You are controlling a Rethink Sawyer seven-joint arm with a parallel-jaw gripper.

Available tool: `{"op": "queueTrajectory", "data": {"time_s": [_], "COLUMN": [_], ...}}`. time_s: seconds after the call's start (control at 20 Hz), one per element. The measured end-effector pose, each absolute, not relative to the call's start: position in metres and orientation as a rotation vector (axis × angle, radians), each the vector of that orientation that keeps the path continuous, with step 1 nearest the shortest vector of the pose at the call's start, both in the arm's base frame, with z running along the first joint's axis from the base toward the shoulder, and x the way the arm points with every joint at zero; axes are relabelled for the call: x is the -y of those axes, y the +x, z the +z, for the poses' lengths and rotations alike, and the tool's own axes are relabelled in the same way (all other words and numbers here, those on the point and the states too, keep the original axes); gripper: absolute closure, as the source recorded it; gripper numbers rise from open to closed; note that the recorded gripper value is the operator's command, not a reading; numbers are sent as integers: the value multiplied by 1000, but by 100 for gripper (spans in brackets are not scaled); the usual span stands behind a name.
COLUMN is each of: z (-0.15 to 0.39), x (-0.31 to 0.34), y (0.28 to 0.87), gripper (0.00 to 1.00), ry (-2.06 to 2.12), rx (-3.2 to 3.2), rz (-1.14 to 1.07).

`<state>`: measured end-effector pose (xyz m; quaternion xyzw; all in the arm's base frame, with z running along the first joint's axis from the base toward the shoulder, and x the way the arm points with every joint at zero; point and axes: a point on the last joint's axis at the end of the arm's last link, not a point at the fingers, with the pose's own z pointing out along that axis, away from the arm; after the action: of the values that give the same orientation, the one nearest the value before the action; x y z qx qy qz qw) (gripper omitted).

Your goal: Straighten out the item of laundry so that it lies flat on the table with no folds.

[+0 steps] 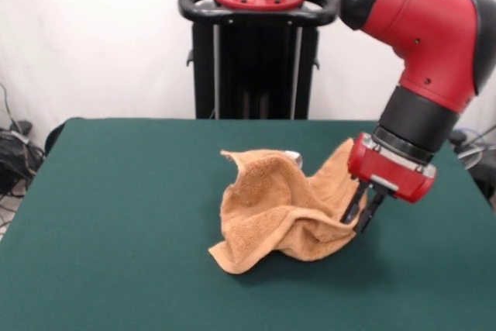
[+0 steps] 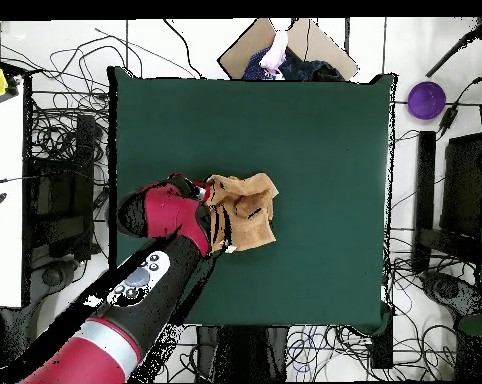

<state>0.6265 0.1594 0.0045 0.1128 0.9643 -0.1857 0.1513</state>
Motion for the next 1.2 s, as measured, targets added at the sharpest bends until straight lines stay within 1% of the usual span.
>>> {"op": "queueTrajectory", "data": {"time_s": [0.35,1.2], "z": [6,6], "x": [-170,-173], "y": [636,635], "gripper": [100,100], "ry": [330,325], "rx": [-2761,-2761], "rz": [-510,-507]}}
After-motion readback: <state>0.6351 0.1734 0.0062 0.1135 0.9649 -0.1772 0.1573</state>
